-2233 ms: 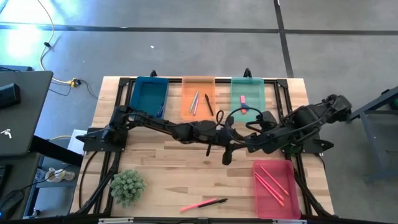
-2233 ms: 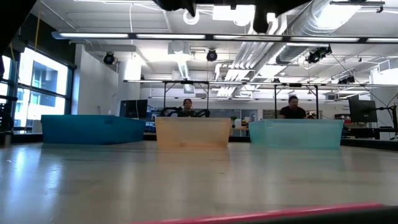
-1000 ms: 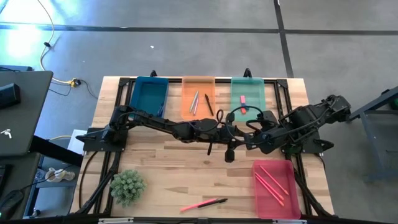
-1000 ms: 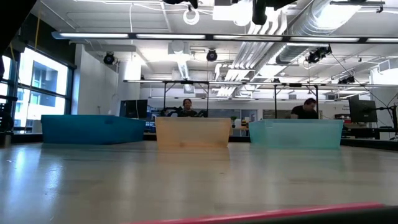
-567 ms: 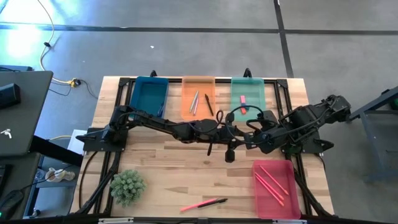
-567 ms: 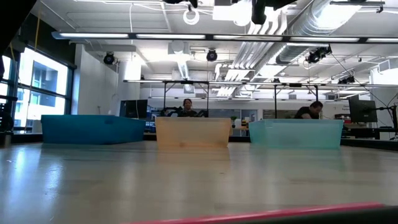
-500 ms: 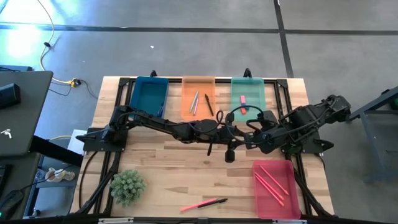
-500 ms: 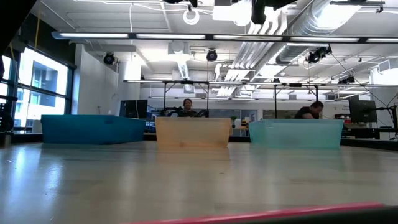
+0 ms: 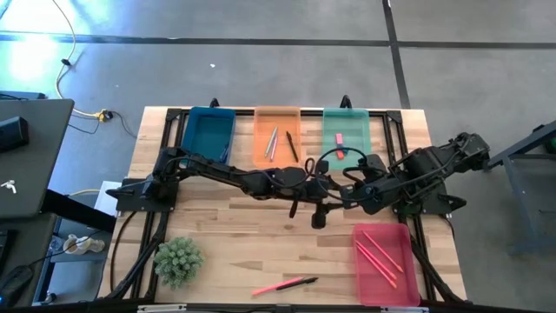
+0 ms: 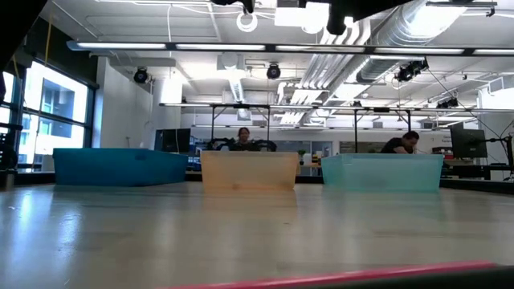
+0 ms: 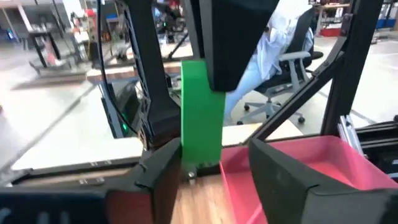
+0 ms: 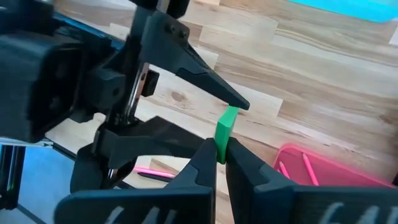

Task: Sort crayons/erasers/pens/pencils in bins
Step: Put the green eraser into the green bin

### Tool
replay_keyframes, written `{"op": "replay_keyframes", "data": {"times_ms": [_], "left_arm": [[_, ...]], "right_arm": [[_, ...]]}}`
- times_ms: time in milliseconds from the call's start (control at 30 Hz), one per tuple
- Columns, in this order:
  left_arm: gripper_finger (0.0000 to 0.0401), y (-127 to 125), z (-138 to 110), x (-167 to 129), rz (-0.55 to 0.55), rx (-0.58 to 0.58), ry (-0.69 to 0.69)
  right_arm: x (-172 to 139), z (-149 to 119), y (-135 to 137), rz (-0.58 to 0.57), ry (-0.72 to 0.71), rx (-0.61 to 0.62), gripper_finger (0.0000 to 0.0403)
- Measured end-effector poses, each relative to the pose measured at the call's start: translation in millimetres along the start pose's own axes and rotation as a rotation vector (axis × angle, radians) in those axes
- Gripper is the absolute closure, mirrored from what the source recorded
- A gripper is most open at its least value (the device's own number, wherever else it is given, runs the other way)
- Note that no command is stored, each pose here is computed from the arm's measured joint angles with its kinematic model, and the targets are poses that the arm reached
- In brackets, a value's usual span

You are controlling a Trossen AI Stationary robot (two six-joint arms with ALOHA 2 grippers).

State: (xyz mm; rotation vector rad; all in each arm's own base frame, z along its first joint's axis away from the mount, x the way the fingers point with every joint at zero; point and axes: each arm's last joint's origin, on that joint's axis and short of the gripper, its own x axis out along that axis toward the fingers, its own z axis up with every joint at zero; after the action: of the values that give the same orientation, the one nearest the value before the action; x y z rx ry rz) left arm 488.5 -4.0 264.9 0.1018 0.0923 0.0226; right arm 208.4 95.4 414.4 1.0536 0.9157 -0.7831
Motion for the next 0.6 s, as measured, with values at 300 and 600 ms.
{"op": "replay_keyframes", "data": {"times_ms": [300,600], "left_arm": [[0.0188,25.0,4.8,-15.3,0.029,-0.076,0.165],[0.0188,60.9,15.1,-39.1,0.064,-0.034,0.301]], "right_arm": [[-0.4,2.4,-0.4,0.005,-0.059,-0.029,0.0402],[-3.7,23.8,-5.3,0.004,-0.142,-0.066,0.0402]]}}
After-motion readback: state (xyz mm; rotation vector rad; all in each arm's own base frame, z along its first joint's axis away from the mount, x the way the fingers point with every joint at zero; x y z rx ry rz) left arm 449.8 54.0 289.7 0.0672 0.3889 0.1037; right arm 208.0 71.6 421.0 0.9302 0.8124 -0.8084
